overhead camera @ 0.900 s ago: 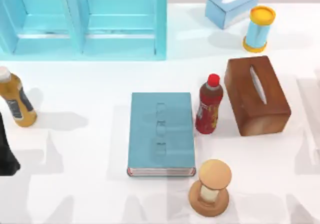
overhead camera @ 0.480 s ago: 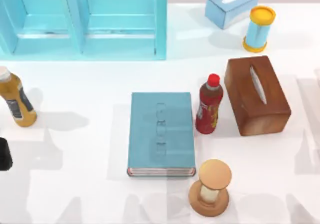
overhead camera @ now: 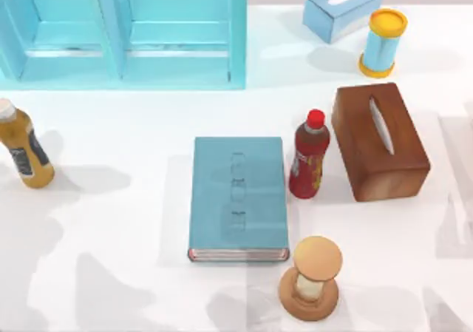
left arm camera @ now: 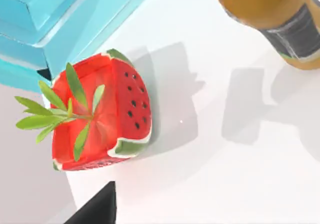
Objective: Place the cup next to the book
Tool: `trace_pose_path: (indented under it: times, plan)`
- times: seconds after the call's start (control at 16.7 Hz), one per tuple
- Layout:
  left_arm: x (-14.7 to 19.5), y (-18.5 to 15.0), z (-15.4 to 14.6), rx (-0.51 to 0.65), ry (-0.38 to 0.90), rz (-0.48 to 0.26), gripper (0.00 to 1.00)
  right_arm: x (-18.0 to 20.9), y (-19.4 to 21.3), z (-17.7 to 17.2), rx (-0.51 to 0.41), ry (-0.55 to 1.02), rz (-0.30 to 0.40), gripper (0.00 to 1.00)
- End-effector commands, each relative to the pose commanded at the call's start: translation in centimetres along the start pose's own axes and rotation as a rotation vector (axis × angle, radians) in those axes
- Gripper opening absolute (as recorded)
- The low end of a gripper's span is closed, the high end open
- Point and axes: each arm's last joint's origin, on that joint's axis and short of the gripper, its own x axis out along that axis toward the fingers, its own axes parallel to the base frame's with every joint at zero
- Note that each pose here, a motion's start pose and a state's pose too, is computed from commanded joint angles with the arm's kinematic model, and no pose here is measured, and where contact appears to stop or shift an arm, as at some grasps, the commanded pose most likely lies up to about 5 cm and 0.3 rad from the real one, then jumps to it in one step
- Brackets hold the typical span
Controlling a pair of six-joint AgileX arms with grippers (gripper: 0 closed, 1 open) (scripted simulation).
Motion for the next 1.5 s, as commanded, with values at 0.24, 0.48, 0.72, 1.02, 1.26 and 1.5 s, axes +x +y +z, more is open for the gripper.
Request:
trace_pose_path:
  times: [0.24,0.48,0.72,1.02,1.26,1.5]
  plan:
    - [4.0,3.1,-0.7,0.373,0.242,-0.351,1.00,0.0,0.0,0.0,0.000,0.000,0.000,1.00]
    - [7.2,6.3,-3.6,0.613,0.290,-0.714,1.00,0.0,0.0,0.0,0.000,0.000,0.000,1.00]
    - [7.7,10.0,-6.9,0.723,0.233,-0.888,1.00,0.0,0.0,0.0,0.000,0.000,0.000,1.00]
    - [5.6,13.7,-9.4,0.784,0.212,-0.870,1.00,0.0,0.0,0.0,0.000,0.000,0.000,1.00]
    - [5.2,14.3,-9.7,0.789,0.215,-0.861,1.00,0.0,0.0,0.0,0.000,0.000,0.000,1.00]
    - [5.3,14.2,-9.6,0.792,0.215,-0.859,1.00,0.0,0.0,0.0,0.000,0.000,0.000,1.00]
